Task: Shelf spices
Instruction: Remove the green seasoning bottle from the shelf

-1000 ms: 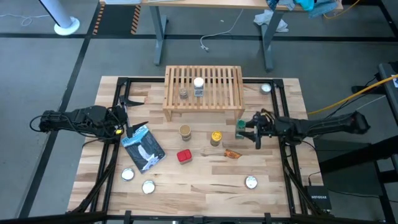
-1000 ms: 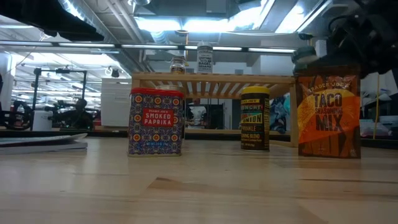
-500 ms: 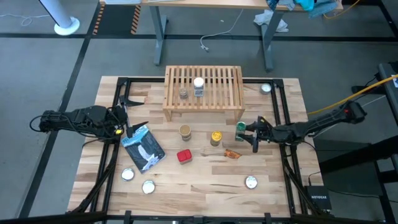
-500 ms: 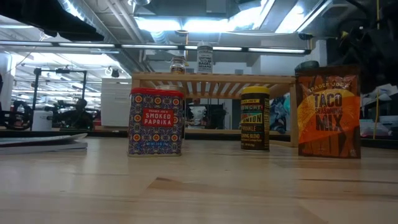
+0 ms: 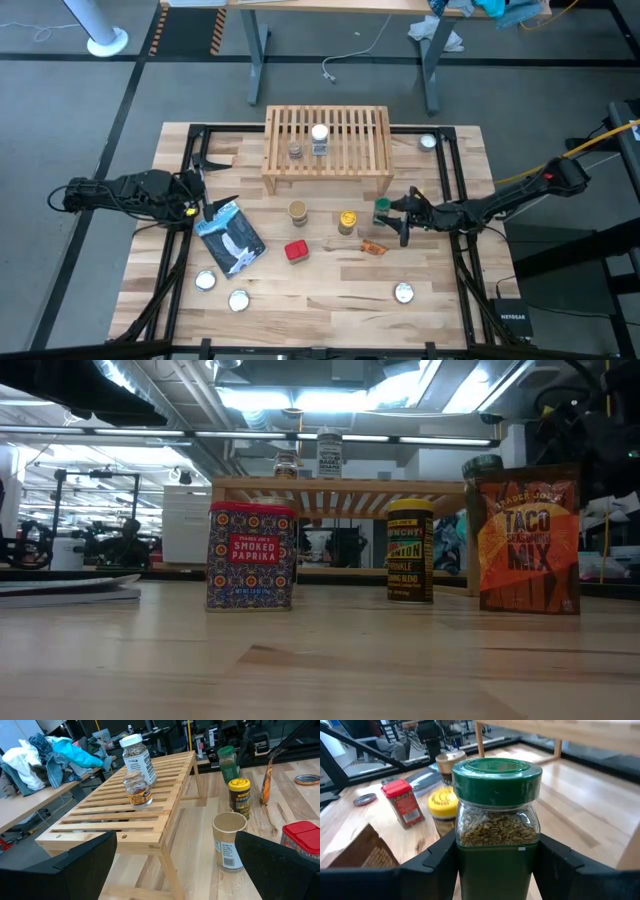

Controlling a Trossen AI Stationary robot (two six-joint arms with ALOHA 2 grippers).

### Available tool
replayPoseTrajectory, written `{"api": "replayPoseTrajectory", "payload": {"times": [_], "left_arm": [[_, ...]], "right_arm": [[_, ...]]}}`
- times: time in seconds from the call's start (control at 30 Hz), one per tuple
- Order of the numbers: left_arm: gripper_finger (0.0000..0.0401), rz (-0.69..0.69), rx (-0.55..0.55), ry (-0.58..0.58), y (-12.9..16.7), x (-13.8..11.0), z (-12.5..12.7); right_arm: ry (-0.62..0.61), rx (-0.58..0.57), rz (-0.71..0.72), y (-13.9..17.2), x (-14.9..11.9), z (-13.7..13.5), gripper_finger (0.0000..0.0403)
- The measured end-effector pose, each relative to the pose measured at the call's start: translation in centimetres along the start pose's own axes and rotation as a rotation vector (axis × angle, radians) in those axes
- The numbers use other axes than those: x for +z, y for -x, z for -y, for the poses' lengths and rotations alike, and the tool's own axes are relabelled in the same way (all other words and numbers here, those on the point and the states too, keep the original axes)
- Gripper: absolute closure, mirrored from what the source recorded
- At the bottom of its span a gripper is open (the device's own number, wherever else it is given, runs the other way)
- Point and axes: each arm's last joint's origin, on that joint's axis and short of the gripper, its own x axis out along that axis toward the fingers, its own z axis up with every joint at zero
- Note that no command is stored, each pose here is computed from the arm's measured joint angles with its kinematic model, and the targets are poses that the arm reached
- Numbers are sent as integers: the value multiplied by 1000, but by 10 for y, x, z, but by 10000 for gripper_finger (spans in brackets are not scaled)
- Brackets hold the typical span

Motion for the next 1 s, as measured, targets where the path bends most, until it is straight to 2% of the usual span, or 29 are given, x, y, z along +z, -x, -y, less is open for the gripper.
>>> {"api": "replayPoseTrajectory", "payload": {"times": [0.63,1.0], "left_arm": [[1,0,0,0,0,0,0],[1,0,0,0,0,0,0]], "right_arm": [[11,-30,9,-20,-10,-7,196],[33,-133,8,-23,-15,-5,187]]}}
